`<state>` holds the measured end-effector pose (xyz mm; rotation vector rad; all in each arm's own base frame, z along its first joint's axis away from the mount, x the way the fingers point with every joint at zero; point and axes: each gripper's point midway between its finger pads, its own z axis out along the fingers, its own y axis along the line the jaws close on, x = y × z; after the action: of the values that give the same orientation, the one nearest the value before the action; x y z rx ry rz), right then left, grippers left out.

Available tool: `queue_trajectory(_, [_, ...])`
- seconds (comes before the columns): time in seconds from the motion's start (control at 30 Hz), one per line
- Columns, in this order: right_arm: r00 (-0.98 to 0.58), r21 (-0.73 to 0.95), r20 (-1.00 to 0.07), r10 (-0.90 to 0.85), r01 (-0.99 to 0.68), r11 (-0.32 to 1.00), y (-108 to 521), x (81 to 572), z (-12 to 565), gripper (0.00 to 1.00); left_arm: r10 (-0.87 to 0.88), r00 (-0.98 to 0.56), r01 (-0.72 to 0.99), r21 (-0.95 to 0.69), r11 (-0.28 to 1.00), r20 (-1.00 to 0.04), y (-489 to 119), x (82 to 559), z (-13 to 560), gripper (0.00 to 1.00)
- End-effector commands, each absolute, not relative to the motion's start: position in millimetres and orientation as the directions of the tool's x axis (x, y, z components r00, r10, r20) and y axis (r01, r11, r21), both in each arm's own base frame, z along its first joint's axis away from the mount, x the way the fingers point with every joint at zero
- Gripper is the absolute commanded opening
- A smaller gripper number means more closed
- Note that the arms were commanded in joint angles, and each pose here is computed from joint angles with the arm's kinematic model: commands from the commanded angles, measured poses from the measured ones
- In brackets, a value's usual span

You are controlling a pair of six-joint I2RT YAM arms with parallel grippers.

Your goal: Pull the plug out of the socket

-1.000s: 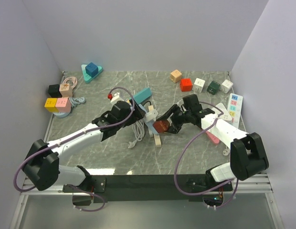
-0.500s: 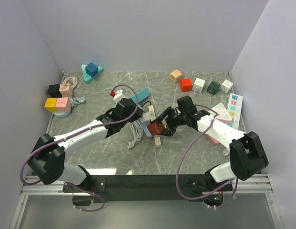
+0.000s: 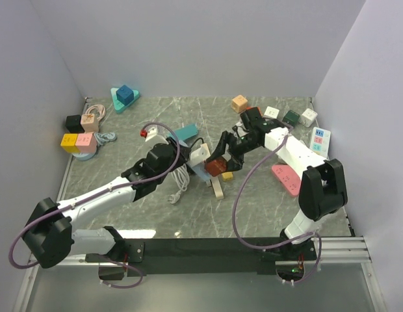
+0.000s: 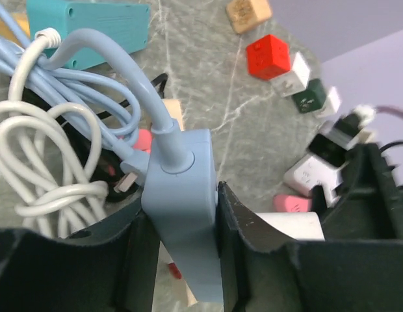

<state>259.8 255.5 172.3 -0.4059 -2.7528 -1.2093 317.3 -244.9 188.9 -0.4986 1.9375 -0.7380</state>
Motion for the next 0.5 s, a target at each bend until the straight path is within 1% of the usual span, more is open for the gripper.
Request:
queue_trajectory(0.0, [-0.992, 0.798, -0.061, 0.107, 0.015, 0.602, 229, 282, 212, 0.0, -0.301, -0.563, -0.062, -0.323, 0.944, -0.769, -188, 287, 119, 0.01])
queue_trajectory(0.07, [-0.994, 0.806, -0.047, 0.101, 0.022, 0.592, 229, 281, 209, 0.0, -0.3, -0.565, -0.066, -0.32, 0.945, -0.768, -187, 285, 117, 0.01])
queue_trajectory(0.1, [-0.992, 0.817, -0.066, 0.111, 0.01, 0.577, 231, 285, 213, 0.0, -0.302, -0.564, -0.067, -0.321, 0.945, -0.769, -187, 286, 119, 0.0])
queue_trajectory(0.17, [-0.994, 0.827, -0.039, 0.102, 0.025, 0.562, 242, 276, 206, 0.0, -0.313, -0.557, -0.07, -0.332, 0.941, -0.769, -189, 288, 124, 0.01])
queue_trajectory(0.23, [-0.99, 0.824, -0.082, 0.117, -0.001, 0.566, 245, 277, 209, 0.0, -0.331, -0.541, -0.07, -0.351, 0.934, -0.773, -192, 291, 133, 0.0])
queue_trajectory(0.27, [-0.98, 0.805, -0.064, 0.187, 0.06, 0.59, 239, 281, 199, 0.0, -0.35, -0.524, -0.063, -0.375, 0.925, -0.776, -195, 294, 146, 0.01])
queue_trajectory(0.33, [-0.954, 0.801, -0.111, 0.279, 0.08, 0.594, 224, 296, 203, 0.0, -0.366, -0.509, -0.053, -0.397, 0.916, -0.779, -198, 297, 158, 0.0])
queue_trajectory(0.37, [-0.939, 0.787, -0.113, 0.324, 0.114, 0.606, 214, 303, 197, 0.0, -0.379, -0.5, -0.047, -0.412, 0.91, -0.779, -199, 298, 166, 0.0])
queue_trajectory(0.4, [-0.906, 0.746, -0.13, 0.403, 0.179, 0.641, 193, 319, 187, 0.0, -0.388, -0.494, -0.031, -0.43, 0.902, -0.778, -204, 300, 175, 0.01])
queue_trajectory(0.47, [-0.863, 0.677, -0.181, 0.472, 0.239, 0.696, 166, 338, 179, 0.0, -0.403, -0.485, -0.009, -0.457, 0.89, -0.776, -208, 301, 189, 0.0])
